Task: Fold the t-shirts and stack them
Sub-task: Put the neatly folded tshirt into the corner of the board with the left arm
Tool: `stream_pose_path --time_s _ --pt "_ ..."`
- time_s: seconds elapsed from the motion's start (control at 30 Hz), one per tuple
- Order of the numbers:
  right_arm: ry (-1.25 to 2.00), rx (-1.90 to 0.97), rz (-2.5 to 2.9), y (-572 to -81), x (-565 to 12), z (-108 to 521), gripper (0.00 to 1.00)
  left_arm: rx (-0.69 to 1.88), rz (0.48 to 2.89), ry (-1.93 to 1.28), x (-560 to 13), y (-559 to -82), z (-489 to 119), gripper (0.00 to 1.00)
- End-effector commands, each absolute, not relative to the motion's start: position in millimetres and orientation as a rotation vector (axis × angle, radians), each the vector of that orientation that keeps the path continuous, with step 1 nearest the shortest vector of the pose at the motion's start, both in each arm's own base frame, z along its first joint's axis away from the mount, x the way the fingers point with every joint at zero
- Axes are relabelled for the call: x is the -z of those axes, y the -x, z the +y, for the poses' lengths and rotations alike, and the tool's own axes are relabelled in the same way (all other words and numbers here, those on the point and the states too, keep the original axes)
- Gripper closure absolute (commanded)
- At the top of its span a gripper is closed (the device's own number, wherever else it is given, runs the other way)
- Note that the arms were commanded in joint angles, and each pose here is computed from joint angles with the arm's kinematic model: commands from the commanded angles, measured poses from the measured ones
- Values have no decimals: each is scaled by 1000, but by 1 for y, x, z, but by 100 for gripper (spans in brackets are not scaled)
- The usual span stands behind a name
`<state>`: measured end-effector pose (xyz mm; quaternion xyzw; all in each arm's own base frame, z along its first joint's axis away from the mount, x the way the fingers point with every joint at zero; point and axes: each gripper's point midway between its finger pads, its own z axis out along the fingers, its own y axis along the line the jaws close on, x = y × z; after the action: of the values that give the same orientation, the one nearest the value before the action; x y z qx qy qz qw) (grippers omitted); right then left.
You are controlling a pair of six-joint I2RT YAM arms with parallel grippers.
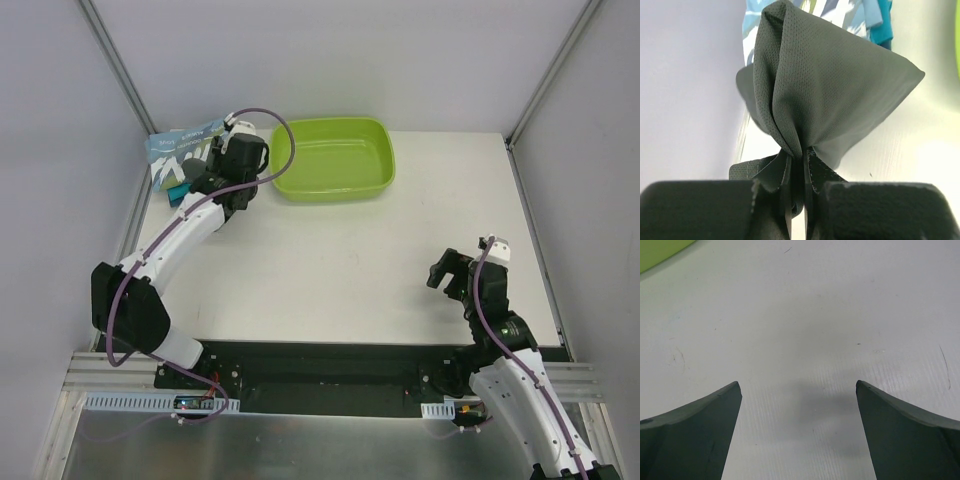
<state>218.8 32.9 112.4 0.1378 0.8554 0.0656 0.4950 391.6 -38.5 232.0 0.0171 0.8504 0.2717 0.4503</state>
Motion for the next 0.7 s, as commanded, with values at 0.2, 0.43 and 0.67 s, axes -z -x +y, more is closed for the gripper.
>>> stream_pose_path --time_s 0.2,0.43,0.67 --pt "-335 -110 2073 -223 -116 27 0 -612 1947 -144 -326 -427 -42 100" --pt "-332 -98 2092 -223 -112 26 0 -577 1871 -202 -372 -463 -55 100" --pt "-330 -83 2102 -223 -110 25 1 -647 1827 -224 -394 -503 -46 100"
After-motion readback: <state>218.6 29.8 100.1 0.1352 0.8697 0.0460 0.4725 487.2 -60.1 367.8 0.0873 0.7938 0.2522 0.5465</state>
